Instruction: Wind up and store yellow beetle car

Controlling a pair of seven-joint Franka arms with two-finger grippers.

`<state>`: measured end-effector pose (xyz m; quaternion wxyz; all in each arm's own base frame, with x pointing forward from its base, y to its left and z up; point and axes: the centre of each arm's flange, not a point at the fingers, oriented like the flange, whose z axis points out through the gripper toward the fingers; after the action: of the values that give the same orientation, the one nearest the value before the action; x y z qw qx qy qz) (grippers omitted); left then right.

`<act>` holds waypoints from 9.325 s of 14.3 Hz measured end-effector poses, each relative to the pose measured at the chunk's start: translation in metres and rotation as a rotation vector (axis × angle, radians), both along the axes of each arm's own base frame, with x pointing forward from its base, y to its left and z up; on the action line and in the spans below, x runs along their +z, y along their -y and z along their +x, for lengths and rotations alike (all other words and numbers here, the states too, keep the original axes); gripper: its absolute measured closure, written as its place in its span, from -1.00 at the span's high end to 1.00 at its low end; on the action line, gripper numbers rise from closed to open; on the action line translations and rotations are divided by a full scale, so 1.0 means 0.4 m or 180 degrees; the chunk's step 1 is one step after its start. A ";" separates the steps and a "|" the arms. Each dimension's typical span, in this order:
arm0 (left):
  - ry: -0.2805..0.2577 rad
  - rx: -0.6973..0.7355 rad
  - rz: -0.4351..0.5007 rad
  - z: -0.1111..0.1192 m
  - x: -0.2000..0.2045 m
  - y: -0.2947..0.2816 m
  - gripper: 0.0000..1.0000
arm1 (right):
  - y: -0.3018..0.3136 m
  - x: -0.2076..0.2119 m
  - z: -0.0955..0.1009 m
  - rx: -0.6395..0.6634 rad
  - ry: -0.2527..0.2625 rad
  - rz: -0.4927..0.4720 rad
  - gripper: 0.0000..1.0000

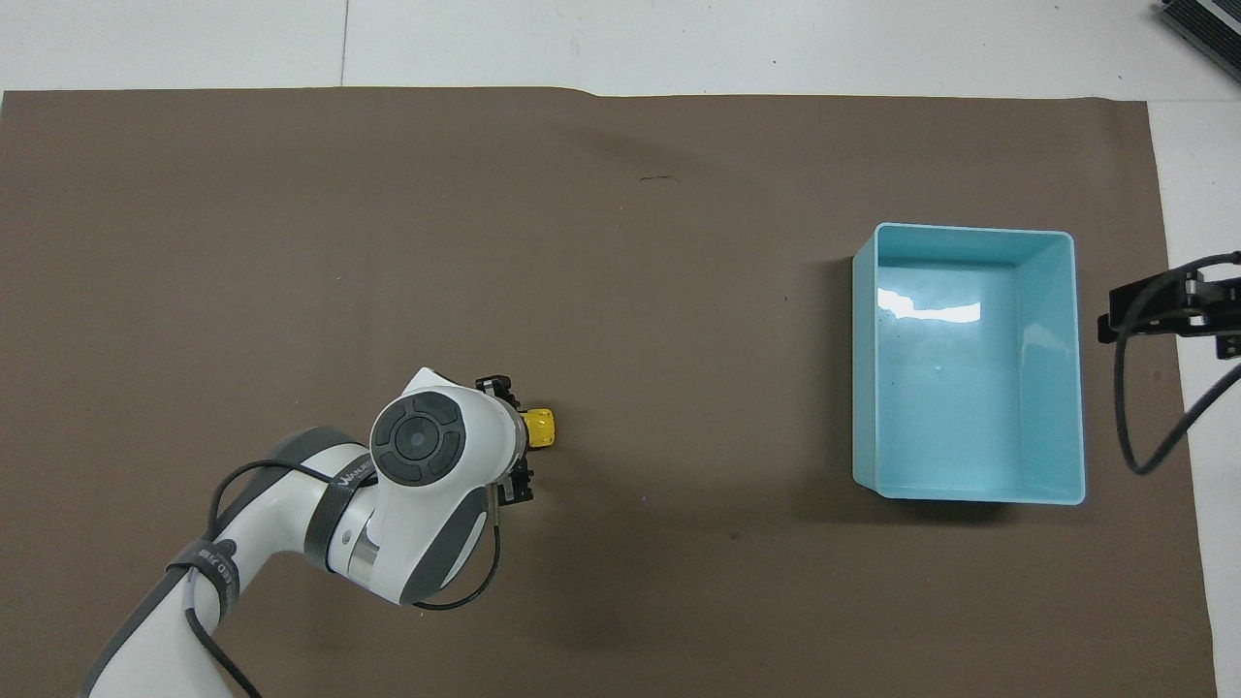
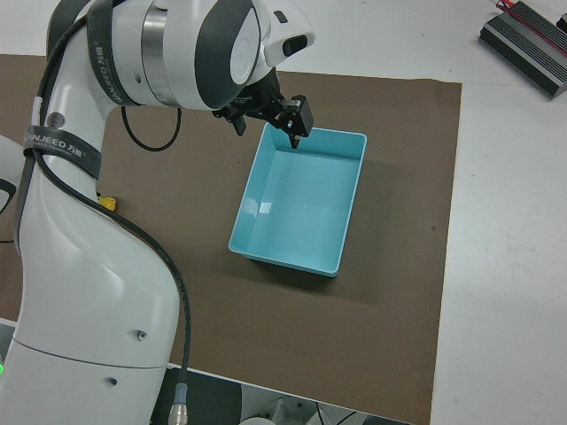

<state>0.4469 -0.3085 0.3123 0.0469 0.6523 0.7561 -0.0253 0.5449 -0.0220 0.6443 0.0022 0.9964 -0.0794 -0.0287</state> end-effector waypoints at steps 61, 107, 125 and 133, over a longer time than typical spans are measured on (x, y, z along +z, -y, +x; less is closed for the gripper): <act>0.0489 0.0159 -0.0024 0.379 0.433 -0.552 1.00 | -0.142 -0.079 0.055 -0.0120 0.0212 0.0030 1.00; 0.0537 -0.5738 0.0575 0.275 0.820 -0.676 1.00 | -0.615 -0.854 0.030 -0.3963 0.0816 -0.0649 0.03; 0.0413 -0.5817 0.0447 0.191 0.880 -0.668 1.00 | -0.417 -0.471 0.076 -0.1732 0.0691 -0.0676 0.03; 0.0333 -0.5816 0.0354 0.198 0.838 -0.672 1.00 | -0.176 -0.473 0.089 -0.0442 0.0183 -0.0434 0.03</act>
<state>0.5261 -0.0399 0.6474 0.0114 0.9982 -0.0568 0.0134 0.5803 0.0482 0.4552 0.0657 0.9865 -0.1501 0.0052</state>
